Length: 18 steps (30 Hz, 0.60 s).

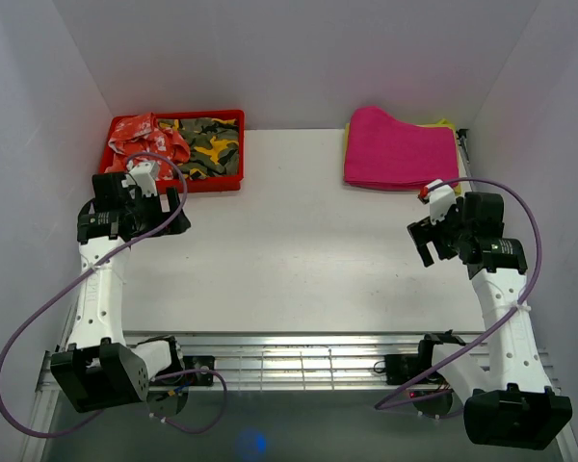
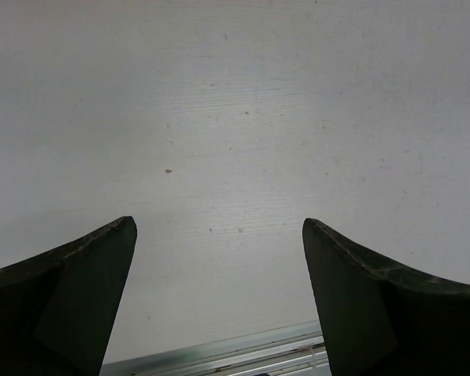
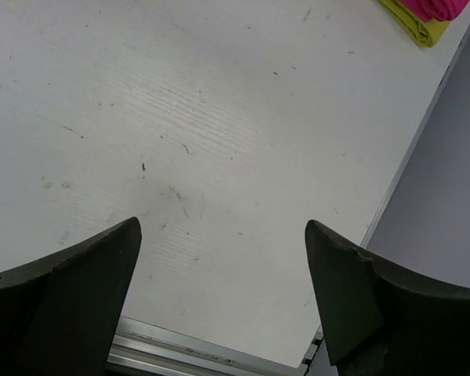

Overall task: Fold and stack the trousers
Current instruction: Grab the trousers from the pile

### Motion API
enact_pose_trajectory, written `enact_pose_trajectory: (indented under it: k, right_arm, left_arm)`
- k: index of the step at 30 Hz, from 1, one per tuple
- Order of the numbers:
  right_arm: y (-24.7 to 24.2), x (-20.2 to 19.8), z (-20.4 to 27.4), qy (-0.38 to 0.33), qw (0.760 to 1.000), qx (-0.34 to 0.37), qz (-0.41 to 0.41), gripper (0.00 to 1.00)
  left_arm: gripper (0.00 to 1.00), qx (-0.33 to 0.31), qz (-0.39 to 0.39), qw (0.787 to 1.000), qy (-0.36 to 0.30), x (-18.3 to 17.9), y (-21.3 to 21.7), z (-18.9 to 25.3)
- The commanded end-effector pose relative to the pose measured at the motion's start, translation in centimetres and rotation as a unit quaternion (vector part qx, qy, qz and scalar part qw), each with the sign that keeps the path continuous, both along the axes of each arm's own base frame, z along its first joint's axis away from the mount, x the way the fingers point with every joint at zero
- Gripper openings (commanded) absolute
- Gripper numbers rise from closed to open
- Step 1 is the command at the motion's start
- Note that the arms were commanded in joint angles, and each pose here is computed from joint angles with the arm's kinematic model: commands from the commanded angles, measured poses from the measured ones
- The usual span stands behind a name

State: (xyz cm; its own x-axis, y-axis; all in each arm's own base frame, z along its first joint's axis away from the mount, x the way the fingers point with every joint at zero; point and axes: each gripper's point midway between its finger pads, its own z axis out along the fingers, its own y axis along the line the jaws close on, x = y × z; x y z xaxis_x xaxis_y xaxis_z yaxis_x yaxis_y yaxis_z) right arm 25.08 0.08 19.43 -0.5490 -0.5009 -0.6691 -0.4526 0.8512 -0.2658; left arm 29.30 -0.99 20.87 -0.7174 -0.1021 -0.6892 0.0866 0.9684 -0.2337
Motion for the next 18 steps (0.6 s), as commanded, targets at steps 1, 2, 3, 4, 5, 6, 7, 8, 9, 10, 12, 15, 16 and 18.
enact_pose_trajectory:
  k: [1, 2, 3, 4, 5, 6, 7, 8, 9, 10, 12, 15, 16, 18]
  right_arm:
    - [0.9, -0.3, 0.3, 0.010, 1.000, 0.023, 0.014, 0.90]
    - [1.0, -0.3, 0.1, 0.011, 1.000, 0.024, 0.015, 0.90]
    - [1.0, -0.3, 0.1, 0.011, 1.000, 0.025, 0.014, 0.90]
    - [1.0, -0.3, 0.0, 0.012, 1.000, 0.025, 0.014, 0.90]
    - [1.0, -0.3, -0.2, 0.015, 0.999, 0.026, 0.014, 0.90]
    - [1.0, -0.3, -0.3, 0.019, 0.999, 0.026, 0.012, 0.90]
    - [0.9, -0.2, -0.5, 0.025, 0.999, 0.026, 0.011, 0.90]
    - [1.0, -0.1, -0.4, 0.026, 0.999, 0.026, 0.012, 0.90]
    - [1.1, -0.1, -0.6, 0.030, 0.999, 0.028, 0.013, 0.90]
    - [1.1, 0.0, -0.8, 0.036, 0.999, 0.029, 0.014, 0.90]
    - [1.2, 0.1, -0.8, 0.041, 0.999, 0.032, 0.014, 0.90]
    - [1.1, 0.3, -1.1, 0.052, 0.998, 0.032, 0.010, 0.90]
    - [1.0, 0.3, -1.4, 0.061, 0.998, 0.032, 0.009, 0.90]
    - [1.0, 0.3, -1.4, 0.067, 0.997, 0.031, 0.007, 0.90]
  left_arm:
    - [0.98, 0.016, -0.014, 1.000, -0.017, 0.0, 0.2, 0.5]
    - [0.98, 0.019, -0.016, 1.000, -0.014, 0.5, 0.3, 0.4]
    - [0.98, 0.025, -0.014, 0.999, -0.021, 1.2, 0.6, 1.1]
    - [0.98, 0.029, -0.018, 0.999, -0.023, 1.7, 0.8, 1.3]
    - [0.98, 0.030, -0.022, 0.999, -0.027, 2.5, 0.8, 1.7]
    - [0.98, 0.034, -0.025, 0.998, -0.036, 4.0, 1.1, 2.6]
    - [0.98, 0.037, -0.036, 0.998, -0.041, 4.8, 1.1, 3.0]
    - [0.98, 0.031, -0.052, 0.997, -0.048, 5.8, 0.8, 3.6]
    - [0.98, 0.030, -0.061, 0.996, -0.056, 7.8, 0.9, 4.5]
    - [0.98, 0.032, -0.071, 0.995, -0.064, 8.9, 0.9, 5.2]
    - [0.98, 0.024, -0.074, 0.996, -0.048, 12.2, 1.3, 4.1]
    - [0.98, 0.013, -0.065, 0.997, -0.050, 18.0, 2.0, 4.5]
    - [0.97, 0.014, -0.064, 0.994, -0.083, 19.9, 2.1, 7.8]
    - [0.96, -0.015, -0.048, 0.995, -0.086, 22.6, 1.9, 8.4]
